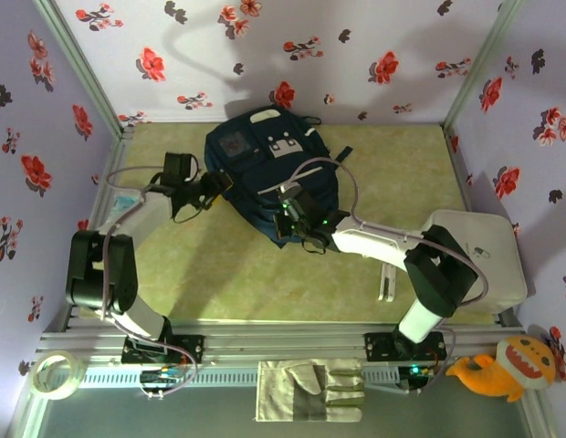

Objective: Pack books, pencil case, and school supplies into a backpack

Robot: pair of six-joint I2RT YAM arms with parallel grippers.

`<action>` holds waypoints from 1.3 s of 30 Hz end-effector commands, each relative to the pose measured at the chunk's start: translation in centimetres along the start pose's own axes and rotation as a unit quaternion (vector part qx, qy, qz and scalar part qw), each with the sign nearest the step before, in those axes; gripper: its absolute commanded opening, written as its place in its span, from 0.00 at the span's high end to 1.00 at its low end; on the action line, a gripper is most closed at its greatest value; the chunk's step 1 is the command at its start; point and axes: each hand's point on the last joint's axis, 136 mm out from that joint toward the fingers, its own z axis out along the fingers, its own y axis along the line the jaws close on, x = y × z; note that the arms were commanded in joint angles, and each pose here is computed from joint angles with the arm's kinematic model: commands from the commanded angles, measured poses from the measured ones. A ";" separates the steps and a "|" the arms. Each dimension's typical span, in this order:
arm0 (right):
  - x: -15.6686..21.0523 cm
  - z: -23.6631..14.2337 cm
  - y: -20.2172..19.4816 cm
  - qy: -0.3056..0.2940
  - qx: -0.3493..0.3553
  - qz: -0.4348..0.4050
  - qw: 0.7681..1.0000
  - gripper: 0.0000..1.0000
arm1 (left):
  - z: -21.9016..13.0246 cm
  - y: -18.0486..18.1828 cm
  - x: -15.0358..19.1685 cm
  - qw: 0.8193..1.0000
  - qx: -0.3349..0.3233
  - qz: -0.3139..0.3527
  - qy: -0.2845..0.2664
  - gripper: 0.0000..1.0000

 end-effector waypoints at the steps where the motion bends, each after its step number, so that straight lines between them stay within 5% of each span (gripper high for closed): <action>1: -3.0 -0.3 2.2 -0.042 -0.033 0.011 0.999 1.00 | 0.3 -1.7 2.4 0.994 0.073 -0.075 0.033 0.51; 15: -3.0 -0.4 2.2 -0.042 -0.034 0.014 0.998 1.00 | 3.9 -3.0 4.1 0.985 0.124 -0.106 0.061 0.62; 23: -2.7 -0.6 1.1 -0.045 -0.010 0.014 0.999 1.00 | 5.6 -1.5 3.7 0.988 0.096 -0.110 0.053 0.93; 25: -2.4 -0.9 -0.2 -0.045 0.017 0.013 0.999 1.00 | 5.6 -1.2 3.2 0.989 0.088 -0.109 0.048 1.00; 39: -1.3 -3.9 -13.6 -0.021 0.195 0.052 0.979 1.00 | 3.1 1.2 1.1 0.996 0.032 -0.066 0.045 1.00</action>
